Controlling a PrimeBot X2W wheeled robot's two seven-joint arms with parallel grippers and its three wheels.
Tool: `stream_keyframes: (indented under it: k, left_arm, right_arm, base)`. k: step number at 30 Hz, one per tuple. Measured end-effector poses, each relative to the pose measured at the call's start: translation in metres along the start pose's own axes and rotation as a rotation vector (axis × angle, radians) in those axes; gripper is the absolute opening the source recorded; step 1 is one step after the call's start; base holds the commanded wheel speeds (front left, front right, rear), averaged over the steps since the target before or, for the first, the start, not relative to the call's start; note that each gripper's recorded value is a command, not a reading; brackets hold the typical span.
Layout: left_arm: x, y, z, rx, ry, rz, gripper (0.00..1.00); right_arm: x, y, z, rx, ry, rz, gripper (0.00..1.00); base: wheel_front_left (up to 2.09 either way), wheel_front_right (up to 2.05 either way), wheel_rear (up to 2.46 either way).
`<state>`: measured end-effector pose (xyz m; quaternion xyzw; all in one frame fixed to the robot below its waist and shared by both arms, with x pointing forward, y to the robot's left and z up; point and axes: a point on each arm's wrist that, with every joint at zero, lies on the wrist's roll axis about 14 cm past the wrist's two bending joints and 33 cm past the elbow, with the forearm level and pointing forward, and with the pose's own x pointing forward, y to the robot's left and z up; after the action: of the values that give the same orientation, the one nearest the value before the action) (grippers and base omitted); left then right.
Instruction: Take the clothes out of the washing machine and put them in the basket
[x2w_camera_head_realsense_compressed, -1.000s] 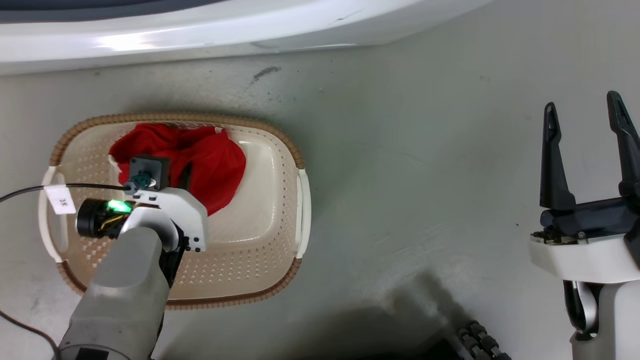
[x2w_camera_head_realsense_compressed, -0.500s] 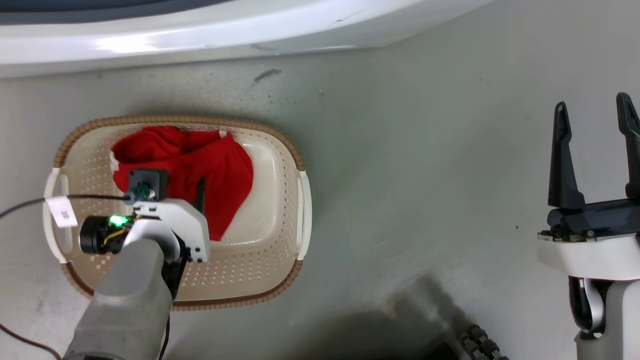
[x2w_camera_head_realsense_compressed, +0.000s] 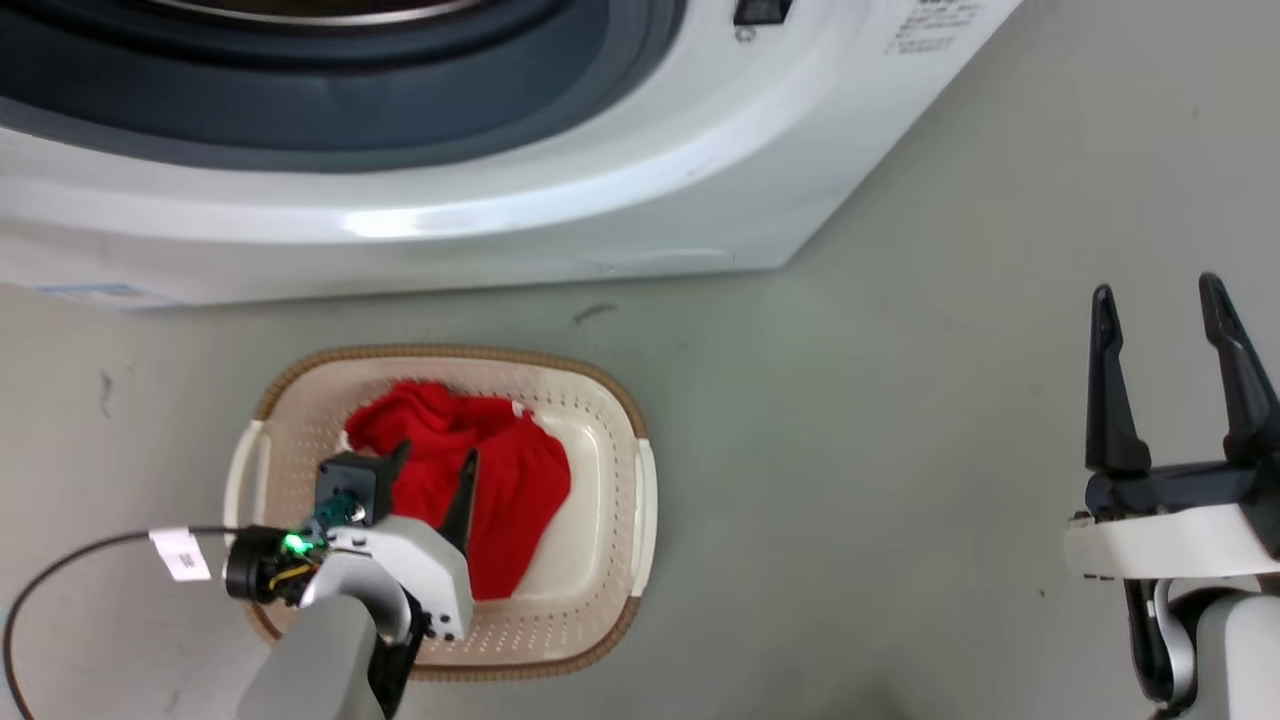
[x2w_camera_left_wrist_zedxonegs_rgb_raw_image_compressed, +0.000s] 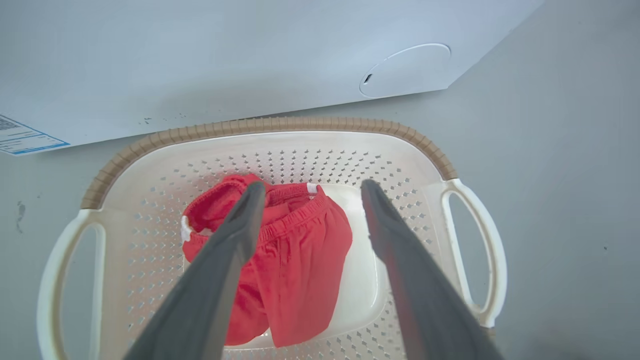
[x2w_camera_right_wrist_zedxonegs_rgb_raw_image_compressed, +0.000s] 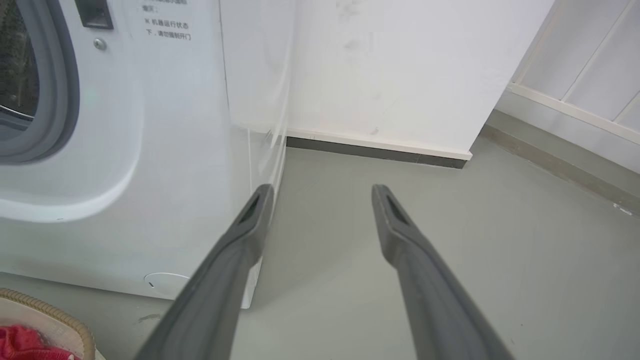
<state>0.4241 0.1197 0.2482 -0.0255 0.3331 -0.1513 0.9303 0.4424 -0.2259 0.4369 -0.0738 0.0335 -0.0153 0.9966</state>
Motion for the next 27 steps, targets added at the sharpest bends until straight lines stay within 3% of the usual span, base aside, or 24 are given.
stream_keyframes:
  k: [10,16,22,27]
  left_arm:
    - [-0.037,0.002,0.091,0.070,-0.276,0.000,1.00]
    - [-0.026,-0.002,0.153,0.173,-0.398,-0.049,1.00]
    - [0.005,-0.010,0.205,0.252,-0.395,-0.105,1.00]
    - [0.039,0.002,0.230,0.291,-0.279,-0.092,1.00]
  right_arm:
    - [-0.017,0.004,0.037,0.026,-0.086,0.012,1.00]
    - [-0.025,-0.002,0.035,0.029,-0.075,-0.006,1.00]
    - [-0.029,-0.013,0.023,0.029,-0.036,-0.037,1.00]
    - [-0.031,-0.019,0.015,0.031,-0.012,-0.058,1.00]
  base:
    - [0.00,0.00,0.00]
    - [0.00,0.00,0.00]
    - [0.00,0.00,0.00]
    - [0.00,0.00,0.00]
